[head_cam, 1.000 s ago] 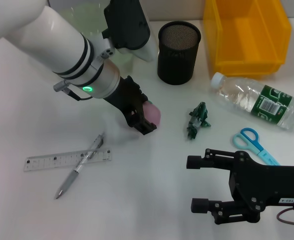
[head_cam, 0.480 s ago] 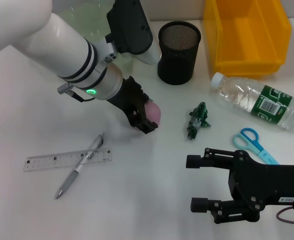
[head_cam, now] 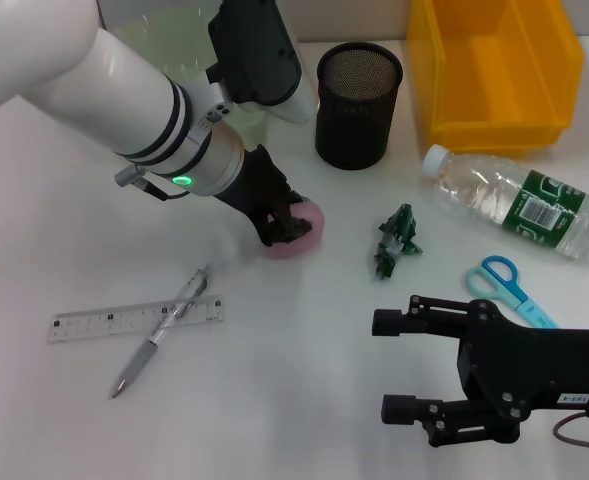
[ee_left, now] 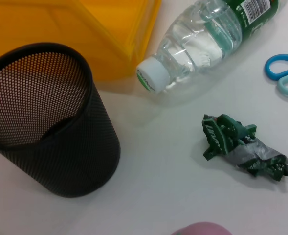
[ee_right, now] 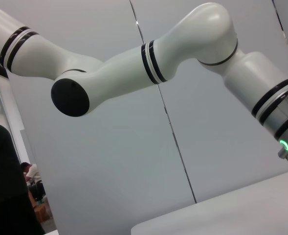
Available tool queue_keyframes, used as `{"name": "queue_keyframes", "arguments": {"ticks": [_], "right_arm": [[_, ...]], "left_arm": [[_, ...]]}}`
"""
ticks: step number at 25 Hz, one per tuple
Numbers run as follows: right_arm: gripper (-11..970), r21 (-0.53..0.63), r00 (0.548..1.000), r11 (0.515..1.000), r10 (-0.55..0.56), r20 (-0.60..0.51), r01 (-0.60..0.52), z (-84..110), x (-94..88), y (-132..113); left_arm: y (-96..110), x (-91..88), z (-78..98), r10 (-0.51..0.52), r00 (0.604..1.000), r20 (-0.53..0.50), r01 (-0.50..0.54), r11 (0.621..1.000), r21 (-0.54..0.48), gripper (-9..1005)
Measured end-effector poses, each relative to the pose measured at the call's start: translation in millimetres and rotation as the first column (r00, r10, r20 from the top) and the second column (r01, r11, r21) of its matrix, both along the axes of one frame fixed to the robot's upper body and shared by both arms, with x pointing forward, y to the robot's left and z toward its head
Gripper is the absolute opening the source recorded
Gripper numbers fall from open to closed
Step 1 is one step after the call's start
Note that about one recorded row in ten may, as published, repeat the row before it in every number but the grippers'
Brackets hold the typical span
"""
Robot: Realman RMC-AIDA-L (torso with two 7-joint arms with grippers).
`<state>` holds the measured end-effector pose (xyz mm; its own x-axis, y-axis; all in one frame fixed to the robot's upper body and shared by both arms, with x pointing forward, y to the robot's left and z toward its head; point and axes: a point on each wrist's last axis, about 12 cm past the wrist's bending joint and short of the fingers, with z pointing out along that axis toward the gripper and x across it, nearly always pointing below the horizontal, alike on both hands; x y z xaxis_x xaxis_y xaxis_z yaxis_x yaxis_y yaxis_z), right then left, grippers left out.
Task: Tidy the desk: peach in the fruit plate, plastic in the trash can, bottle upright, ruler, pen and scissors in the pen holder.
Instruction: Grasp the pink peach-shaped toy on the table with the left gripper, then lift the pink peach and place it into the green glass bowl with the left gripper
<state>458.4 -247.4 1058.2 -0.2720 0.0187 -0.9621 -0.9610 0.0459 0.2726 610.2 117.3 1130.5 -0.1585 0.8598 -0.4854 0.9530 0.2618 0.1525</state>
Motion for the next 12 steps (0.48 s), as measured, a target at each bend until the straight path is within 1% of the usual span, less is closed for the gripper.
{"name": "queue_keyframes", "arguments": {"ticks": [7,8,12], "right_arm": [[804,-0.001,1.0,1.0,-0.002,0.003,0.002,0.5,1.1,0.0],[804,-0.001,1.0,1.0,-0.003,0.003,0.003,0.5,1.2,-0.2],[804,-0.001,1.0,1.0,-0.003,0.003,0.003,0.5,1.2,-0.3]], "left_arm": [[0.7,0.0,-1.2,0.008,1.0,-0.004,-0.008,1.0,-0.003,385],[0.3,0.0,0.8,0.011,1.0,0.0,-0.011,1.0,-0.011,188],[0.1,0.2,2.8,0.015,1.0,0.004,-0.015,1.0,-0.019,131]]}}
